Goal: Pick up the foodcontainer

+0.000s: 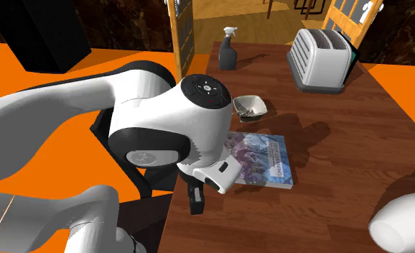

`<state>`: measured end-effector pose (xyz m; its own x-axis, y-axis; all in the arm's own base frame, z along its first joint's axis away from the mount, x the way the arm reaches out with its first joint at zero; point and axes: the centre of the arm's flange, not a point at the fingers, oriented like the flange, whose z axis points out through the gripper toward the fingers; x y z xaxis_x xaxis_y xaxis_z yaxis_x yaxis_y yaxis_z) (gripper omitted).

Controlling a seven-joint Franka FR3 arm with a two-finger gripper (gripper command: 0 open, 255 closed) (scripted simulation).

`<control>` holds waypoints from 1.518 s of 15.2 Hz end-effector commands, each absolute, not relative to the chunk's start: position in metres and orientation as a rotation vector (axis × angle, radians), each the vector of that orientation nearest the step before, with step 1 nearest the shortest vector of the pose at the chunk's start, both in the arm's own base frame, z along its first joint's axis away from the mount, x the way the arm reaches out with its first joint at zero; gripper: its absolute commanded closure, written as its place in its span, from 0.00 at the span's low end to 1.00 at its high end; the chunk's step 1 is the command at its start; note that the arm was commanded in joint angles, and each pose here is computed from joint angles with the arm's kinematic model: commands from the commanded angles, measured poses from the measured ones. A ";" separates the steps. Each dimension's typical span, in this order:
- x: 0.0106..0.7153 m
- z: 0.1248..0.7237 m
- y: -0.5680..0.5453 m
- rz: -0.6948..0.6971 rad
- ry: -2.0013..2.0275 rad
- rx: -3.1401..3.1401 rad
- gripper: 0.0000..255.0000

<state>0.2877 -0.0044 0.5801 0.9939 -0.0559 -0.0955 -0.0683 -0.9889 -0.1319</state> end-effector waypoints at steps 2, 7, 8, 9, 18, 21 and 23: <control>0.298 0.578 0.003 0.133 0.084 -3.000 0.00; 0.346 0.570 0.043 0.105 0.036 -2.989 0.00; 0.355 0.568 0.051 0.100 0.026 -2.987 0.00; 0.365 0.567 0.059 0.094 0.016 -2.985 0.00; 0.448 0.556 0.136 0.046 -0.070 -2.963 0.00; 0.475 0.554 0.162 0.030 -0.099 -2.955 0.00; 0.493 0.553 0.180 0.019 -0.118 -2.949 0.00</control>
